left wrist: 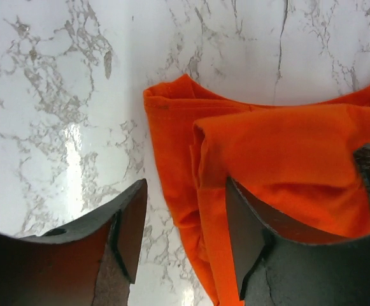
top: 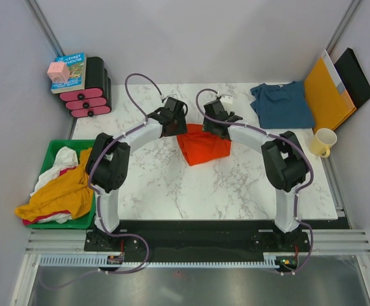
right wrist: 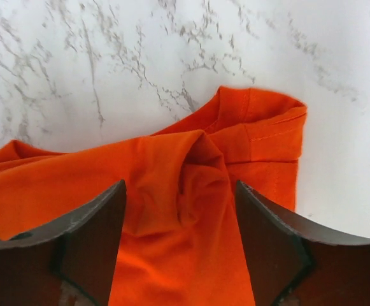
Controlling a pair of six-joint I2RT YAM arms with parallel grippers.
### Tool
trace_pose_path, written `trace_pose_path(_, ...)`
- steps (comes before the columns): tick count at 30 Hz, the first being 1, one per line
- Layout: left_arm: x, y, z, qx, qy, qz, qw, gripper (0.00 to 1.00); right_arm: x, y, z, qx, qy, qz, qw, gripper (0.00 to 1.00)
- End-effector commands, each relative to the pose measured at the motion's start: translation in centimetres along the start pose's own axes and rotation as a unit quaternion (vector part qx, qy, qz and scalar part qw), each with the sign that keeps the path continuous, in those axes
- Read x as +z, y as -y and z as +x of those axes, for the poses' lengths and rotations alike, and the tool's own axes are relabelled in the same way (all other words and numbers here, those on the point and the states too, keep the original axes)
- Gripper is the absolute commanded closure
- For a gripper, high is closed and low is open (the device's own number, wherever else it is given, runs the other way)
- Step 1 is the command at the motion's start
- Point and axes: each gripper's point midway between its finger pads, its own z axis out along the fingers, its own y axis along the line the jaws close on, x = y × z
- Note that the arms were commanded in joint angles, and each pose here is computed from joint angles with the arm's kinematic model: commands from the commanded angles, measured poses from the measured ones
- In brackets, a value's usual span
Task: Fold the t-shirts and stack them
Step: Fold the tshirt
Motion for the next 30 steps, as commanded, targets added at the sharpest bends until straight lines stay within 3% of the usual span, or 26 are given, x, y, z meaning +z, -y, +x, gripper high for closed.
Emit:
trace_pose_path(1,-4.4,0.9,-4.4,-0.023,0.071,0.024,0.997,0.39,-5.4,-1.0,-5.8,0.027,0.075,-0.035,0.996,0.23)
trace_pose_path(5,-5.3,2.5,-3.0,-0.024,0.051,0.06,0.997,0.44,-6.6,-1.3,-3.4,0.026,0.051,-0.063,0.996,0.34)
trace_pose_path(6,-5.1,3.2,-2.1,-0.021,0.045,0.069,0.996,0.52,-6.4,-1.3,-2.5,0.025,0.041,-0.066,0.997,0.53)
trace_pose_path(9,-4.4,5.0,0.4,-0.015,0.017,0.098,0.995,0.65,-4.7,-0.4,0.9,0.014,0.004,-0.057,0.998,0.77)
trace_pose_path(14,-2.1,6.2,5.0,-0.01,-0.05,0.113,0.992,0.76,-2.7,1.0,4.7,-0.005,-0.038,-0.028,0.999,0.92)
trace_pose_path(18,-2.0,5.9,7.8,-0.004,-0.086,0.114,0.99,0.8,-3.3,1.5,8.2,0.0,-0.078,-0.031,0.996,1.0)
trace_pose_path(23,-3.3,2.5,11.3,0.001,-0.124,0.072,0.99,0.8,-5.9,0.1,12.4,-0.022,-0.104,-0.051,0.993,1.0)
trace_pose_path(30,-6.8,-1.5,14.3,-0.004,-0.12,0.038,0.992,0.8,-9.7,-0.9,18.2,-0.051,-0.126,-0.067,0.988,1.0)
